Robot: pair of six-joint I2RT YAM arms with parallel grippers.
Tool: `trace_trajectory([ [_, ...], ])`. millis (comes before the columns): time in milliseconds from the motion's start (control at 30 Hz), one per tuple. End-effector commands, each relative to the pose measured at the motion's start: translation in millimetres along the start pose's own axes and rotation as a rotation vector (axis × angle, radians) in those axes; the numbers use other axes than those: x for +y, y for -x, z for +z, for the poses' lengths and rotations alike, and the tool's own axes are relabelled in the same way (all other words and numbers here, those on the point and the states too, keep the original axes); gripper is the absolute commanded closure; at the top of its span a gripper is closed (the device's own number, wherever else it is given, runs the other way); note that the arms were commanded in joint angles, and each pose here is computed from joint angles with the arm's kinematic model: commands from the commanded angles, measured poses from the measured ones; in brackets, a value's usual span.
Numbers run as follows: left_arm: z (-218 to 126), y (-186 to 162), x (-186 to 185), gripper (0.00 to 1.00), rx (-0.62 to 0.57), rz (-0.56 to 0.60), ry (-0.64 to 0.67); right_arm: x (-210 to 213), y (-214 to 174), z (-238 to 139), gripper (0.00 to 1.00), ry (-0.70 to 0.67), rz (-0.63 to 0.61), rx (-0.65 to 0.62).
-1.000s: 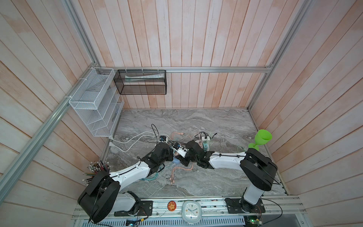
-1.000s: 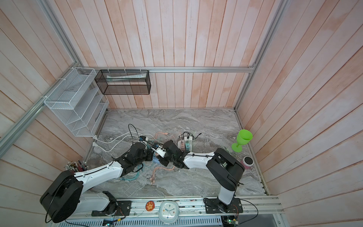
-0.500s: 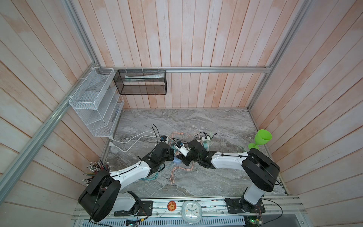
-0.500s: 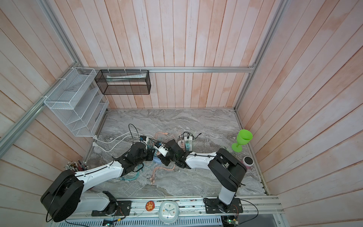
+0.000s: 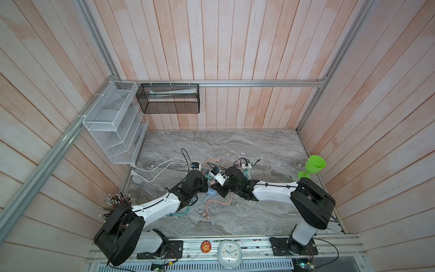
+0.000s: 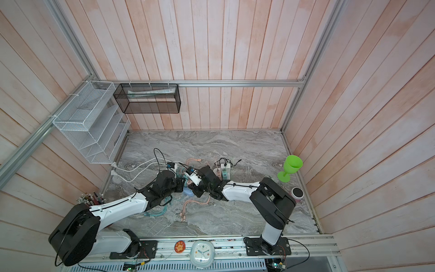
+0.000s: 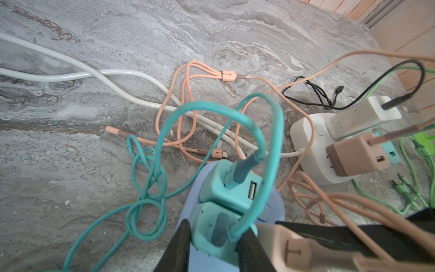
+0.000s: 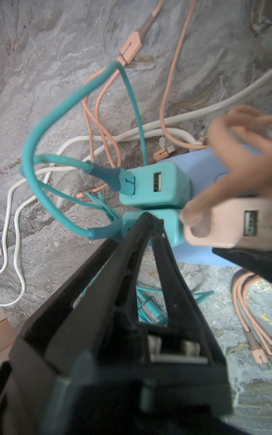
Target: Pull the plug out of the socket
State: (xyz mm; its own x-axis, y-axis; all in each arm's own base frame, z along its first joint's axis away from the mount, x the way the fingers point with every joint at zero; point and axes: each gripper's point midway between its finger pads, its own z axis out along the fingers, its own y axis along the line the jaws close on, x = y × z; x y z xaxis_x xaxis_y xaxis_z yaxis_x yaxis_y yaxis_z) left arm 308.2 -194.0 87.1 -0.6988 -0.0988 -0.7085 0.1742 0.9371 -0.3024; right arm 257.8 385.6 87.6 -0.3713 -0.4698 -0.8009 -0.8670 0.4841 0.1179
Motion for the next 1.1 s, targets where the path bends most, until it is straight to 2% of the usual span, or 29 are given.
trace_trajectory([
  [0, 3.2, -61.5, 50.8, 0.66, 0.210, 0.028, 0.205, 34.5, 9.3, 6.3, 1.00, 0.102, -0.057, 0.001],
  [267, 2.4, -60.6, 49.6, 0.66, 0.207, 0.025, 0.198, 28.6, 16.4, -4.8, 1.00, 0.071, -0.052, -0.033],
  [633, -6.8, -50.2, 54.9, 0.65, 0.155, -0.026, 0.222, 33.1, -2.0, -33.8, 1.00, 0.164, 0.027, -0.087],
  [800, -9.6, -49.0, 56.5, 0.65, 0.153, -0.027, 0.231, 27.3, -24.1, -32.2, 1.00, 0.165, 0.066, -0.022],
  [1067, -19.2, -43.2, 56.1, 0.64, 0.109, -0.058, 0.211, 27.4, -36.7, -34.3, 1.00, 0.229, 0.152, 0.008],
])
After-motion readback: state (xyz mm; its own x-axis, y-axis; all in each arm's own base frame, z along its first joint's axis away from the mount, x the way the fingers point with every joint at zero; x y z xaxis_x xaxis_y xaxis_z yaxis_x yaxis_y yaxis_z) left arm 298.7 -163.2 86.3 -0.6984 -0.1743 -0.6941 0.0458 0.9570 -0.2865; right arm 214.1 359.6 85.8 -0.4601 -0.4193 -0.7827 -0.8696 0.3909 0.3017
